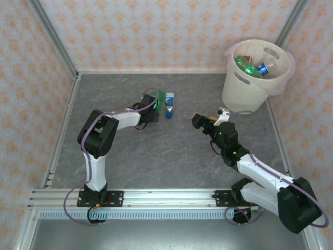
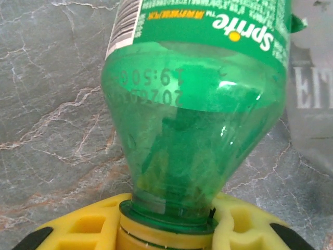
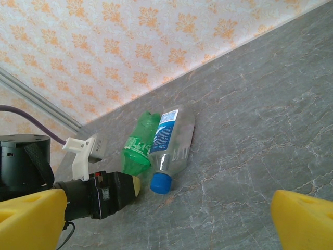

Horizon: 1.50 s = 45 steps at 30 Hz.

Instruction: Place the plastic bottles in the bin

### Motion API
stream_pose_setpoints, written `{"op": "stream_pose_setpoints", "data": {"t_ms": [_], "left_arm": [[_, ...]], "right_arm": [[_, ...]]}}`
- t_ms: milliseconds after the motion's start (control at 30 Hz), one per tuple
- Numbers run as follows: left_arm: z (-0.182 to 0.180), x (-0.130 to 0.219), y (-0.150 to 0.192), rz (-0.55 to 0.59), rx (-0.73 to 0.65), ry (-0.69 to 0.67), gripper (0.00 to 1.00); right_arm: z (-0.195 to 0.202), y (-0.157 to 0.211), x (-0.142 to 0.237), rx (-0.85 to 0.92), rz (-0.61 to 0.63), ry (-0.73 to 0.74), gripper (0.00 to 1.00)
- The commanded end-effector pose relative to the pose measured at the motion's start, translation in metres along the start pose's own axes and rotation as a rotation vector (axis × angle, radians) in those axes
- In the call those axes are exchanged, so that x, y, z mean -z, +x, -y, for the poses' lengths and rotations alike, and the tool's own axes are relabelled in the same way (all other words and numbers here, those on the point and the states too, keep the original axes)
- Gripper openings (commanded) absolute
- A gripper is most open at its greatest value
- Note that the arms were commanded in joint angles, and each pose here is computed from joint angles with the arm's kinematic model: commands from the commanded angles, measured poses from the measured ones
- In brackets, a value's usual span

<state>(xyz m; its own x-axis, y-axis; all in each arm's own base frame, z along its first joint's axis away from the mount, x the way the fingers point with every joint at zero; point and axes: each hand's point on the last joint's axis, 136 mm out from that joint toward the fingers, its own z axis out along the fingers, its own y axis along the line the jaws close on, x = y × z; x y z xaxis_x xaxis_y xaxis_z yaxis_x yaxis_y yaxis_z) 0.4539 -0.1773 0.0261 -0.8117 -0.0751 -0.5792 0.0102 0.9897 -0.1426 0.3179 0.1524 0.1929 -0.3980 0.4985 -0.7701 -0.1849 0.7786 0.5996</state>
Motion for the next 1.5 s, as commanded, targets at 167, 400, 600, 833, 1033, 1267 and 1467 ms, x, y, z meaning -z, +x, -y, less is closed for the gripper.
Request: {"op": "stream_pose_setpoints", "data": {"t_ms": [167, 400, 600, 833, 1033, 1267, 1467], "left_arm": [[0.004, 0.040, -0.016, 0.075, 0.031, 0.065, 0.24], [0.019, 0.088, -0.010, 0.171, 0.042, 0.176, 0.24], [0.048, 0.130, 0.013, 0.254, -0.021, 0.272, 0.24], [0.075, 0.179, 0.044, 0.355, -0.081, 0.399, 0.24], [0.081, 0.209, 0.063, 0.428, -0.131, 0.447, 0.24], [0.079, 0.230, 0.079, 0.458, -0.141, 0.504, 0.25], [0.075, 0.246, 0.087, 0.480, -0.138, 0.539, 0.24]], "right_arm": [[-0.014, -0.011, 0.001, -0.006, 0.016, -0.039, 1.00], [-0.017, -0.015, 0.000, -0.036, 0.021, -0.042, 1.00], [-0.045, -0.025, 0.001, -0.062, 0.006, -0.145, 1.00], [-0.098, -0.019, 0.009, -0.066, -0.142, -0.374, 0.96], [-0.129, -0.006, 0.004, -0.123, -0.308, -0.486, 0.87], [-0.163, 0.011, 0.004, -0.119, -0.404, -0.558, 0.90], [-0.183, 0.035, -0.004, -0.100, -0.490, -0.572, 0.89]]}}
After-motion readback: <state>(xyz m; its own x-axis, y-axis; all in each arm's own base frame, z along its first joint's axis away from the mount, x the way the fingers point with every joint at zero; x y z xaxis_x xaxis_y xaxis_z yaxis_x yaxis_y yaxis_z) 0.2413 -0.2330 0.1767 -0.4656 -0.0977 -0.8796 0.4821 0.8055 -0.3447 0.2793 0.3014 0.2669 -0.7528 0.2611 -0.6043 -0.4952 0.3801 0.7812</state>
